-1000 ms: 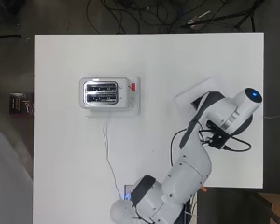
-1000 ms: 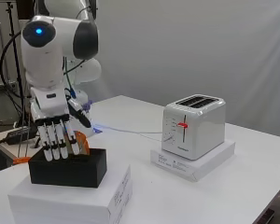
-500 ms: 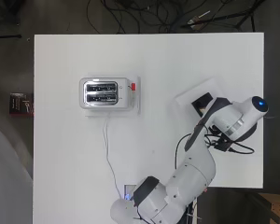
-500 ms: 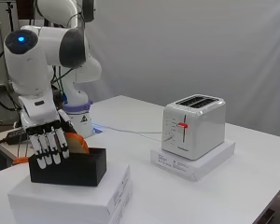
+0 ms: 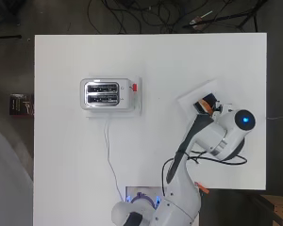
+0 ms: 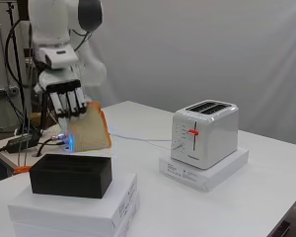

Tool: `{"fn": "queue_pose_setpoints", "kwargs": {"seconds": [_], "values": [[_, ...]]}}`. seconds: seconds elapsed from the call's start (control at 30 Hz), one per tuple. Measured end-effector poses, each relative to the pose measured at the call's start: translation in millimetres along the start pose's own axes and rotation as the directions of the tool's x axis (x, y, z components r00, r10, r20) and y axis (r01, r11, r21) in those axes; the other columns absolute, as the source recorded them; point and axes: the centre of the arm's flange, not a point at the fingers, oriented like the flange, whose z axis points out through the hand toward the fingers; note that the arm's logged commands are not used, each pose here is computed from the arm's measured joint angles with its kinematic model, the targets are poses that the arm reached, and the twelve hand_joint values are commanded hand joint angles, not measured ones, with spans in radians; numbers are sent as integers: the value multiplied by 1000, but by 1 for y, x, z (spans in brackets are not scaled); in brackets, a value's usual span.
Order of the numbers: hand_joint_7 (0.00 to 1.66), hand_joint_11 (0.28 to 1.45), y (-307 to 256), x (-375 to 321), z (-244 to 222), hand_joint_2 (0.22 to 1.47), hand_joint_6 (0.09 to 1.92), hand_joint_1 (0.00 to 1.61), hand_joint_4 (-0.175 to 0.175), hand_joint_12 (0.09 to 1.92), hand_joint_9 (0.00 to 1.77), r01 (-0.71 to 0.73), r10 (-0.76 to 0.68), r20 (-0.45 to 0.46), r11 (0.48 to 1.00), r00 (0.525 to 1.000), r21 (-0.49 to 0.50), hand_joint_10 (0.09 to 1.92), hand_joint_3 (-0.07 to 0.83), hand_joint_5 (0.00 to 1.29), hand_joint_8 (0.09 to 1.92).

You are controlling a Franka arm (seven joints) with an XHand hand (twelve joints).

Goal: Teleoperate dual arm-hand system to toast a bread

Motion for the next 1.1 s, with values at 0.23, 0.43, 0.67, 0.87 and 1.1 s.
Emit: {"fn": "queue_pose_setpoints", "kwargs": {"seconds": [0.23, 0.43, 0.67, 0.87, 1.1], "values": [[968, 655, -88, 44, -98, 1208, 1253, 1205, -164, 633, 1141, 262, -290, -114, 942, 950, -210, 733, 2, 677, 1199], [1003, 700, -109, 135, -145, 1195, 1283, 1220, -174, 417, 1222, 508, -521, -44, 846, 853, -164, 406, 0, 676, 1107], [1180, 752, -191, 299, -143, 1290, 1460, 837, 173, 87, 1282, 743, -740, 88, 654, 667, -141, 87, -2, 653, 87], [1050, 823, -235, 347, -101, 1197, 1325, 1190, -145, 87, 1372, 812, -807, 91, 578, 584, -85, 87, 3, 660, 938], [1061, 830, -215, 359, -72, 1179, 1288, 1230, -175, 87, 1410, 731, -731, 5, 682, 682, 40, 87, -1, 676, 976]]}}
